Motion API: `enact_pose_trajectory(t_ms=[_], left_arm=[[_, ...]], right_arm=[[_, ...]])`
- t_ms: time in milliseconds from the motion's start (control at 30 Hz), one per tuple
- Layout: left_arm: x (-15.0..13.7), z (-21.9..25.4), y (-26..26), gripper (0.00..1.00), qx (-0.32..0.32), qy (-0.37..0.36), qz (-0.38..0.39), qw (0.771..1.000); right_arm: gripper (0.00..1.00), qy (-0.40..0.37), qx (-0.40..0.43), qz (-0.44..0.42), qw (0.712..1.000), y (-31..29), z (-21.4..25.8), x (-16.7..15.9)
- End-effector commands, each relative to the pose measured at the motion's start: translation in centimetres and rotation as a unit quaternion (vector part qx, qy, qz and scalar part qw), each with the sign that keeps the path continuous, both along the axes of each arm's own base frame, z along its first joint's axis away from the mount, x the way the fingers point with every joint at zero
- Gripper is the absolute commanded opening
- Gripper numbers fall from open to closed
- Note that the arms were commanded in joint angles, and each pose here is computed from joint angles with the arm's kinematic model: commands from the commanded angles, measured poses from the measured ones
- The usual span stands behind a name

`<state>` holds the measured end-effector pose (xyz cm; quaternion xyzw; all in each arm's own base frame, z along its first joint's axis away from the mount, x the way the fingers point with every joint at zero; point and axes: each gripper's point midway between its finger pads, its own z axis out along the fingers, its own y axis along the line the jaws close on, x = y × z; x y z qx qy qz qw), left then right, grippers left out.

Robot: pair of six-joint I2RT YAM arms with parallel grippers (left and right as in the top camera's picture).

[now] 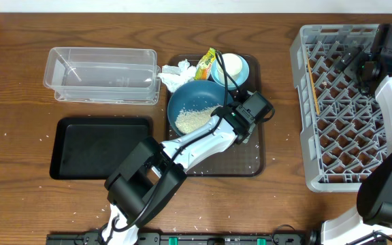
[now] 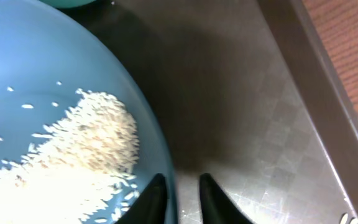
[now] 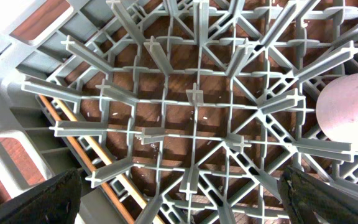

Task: Sort waste into correct bins and load items into the dishwasher rack
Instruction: 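Lift the blue plate with the left gripper toward the black tray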

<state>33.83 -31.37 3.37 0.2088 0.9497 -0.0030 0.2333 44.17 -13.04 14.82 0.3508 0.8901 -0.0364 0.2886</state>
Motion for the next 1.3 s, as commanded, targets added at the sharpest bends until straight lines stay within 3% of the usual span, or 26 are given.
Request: enact_pose_trajectory(t_ms=[0, 133, 300, 833, 1267], left_arm=[[0.5, 0.1, 0.2, 0.12, 0.009, -0.009, 0.005, 1.000], [0.4, 0.0, 0.3, 0.06, 0.012, -0.007, 0.005, 1.000], [0.2, 0.9, 0.6, 0.06, 0.012, -0.007, 0.005, 1.000], [-2.0, 11.7, 3.3, 0.06, -0.053, -0.040, 0.047, 0.997], [-2.3, 17.1, 9.7, 0.06, -0.145, -0.020, 0.192, 0.970]], right_arm=[[0.99, 0.004, 0.004, -0.010, 1.000, -0.2, -0.5, 0.0], [0.99, 0.004, 0.004, -0.010, 1.000, -0.2, -0.5, 0.0], [0.99, 0.004, 0.004, -0.010, 1.000, -0.2, -0.5, 0.0], [0.99, 0.004, 0.004, -0.010, 1.000, -0.2, -0.5, 0.0], [0.99, 0.004, 0.004, -0.010, 1.000, -0.2, -0.5, 0.0]])
